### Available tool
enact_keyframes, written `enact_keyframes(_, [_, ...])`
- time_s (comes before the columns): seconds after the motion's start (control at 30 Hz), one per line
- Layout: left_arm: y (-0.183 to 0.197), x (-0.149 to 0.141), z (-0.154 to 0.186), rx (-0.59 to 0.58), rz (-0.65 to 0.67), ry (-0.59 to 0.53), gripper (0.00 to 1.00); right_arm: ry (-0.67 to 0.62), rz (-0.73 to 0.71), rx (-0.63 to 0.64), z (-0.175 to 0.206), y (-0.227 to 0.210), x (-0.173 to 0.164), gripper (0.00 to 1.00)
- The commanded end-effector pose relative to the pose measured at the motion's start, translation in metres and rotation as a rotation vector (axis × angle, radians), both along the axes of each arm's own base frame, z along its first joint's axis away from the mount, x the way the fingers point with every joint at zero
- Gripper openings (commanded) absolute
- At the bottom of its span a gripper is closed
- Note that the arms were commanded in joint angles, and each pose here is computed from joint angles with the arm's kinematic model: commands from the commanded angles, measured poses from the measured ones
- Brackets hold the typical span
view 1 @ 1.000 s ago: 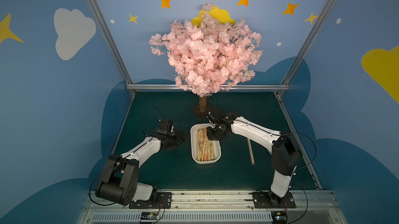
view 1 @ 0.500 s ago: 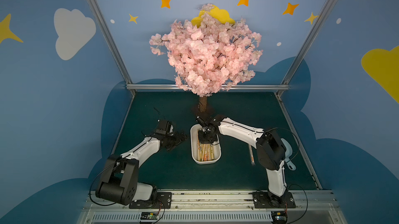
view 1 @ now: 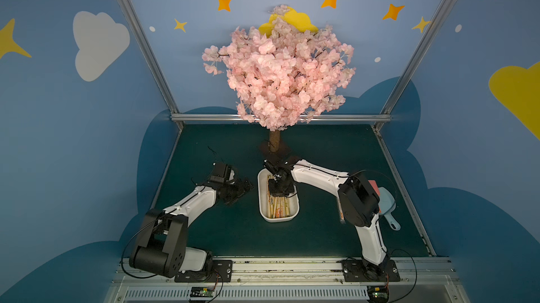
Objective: Take the paired disposable chopsticks out of the storage box
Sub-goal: Pick up the paired disposable chopsticks from the storage box.
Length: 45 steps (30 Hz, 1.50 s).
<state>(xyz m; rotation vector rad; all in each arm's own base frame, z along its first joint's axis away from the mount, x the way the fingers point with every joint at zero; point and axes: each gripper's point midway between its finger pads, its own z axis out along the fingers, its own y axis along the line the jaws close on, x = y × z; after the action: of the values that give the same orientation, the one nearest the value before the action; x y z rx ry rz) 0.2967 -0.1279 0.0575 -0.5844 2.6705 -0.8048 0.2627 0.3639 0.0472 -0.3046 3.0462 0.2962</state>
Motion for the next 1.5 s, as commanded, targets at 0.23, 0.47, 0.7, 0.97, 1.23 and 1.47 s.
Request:
enact_keyframes(0.23, [0.0,-0.002,0.004,-0.01,-0.01,-0.011,1.0,0.018,0.014,-0.024,-0.003,0.003,-0.001,0.21])
enact_keyframes(0.47, [-0.001,0.0,0.005,-0.017,-0.012,-0.012,1.0,0.011,0.02,-0.016,0.002,0.003,-0.001,0.11])
enact_keyframes(0.7, [-0.002,-0.001,0.007,-0.019,-0.016,-0.015,1.0,0.009,0.021,0.003,0.01,0.003,-0.003,0.0])
enact_keyframes(0.97, [-0.001,0.002,0.015,-0.008,-0.032,-0.042,1.0,-0.026,0.018,0.075,0.045,0.001,-0.004,0.0])
enact_keyframes(1.23, [-0.002,0.004,0.027,0.004,-0.063,-0.075,1.0,-0.087,0.011,0.208,0.078,-0.006,0.003,0.0])
enact_keyframes(1.47, [-0.004,0.005,0.035,0.0,-0.08,-0.099,1.0,-0.096,0.005,0.381,0.098,-0.021,0.007,0.0])
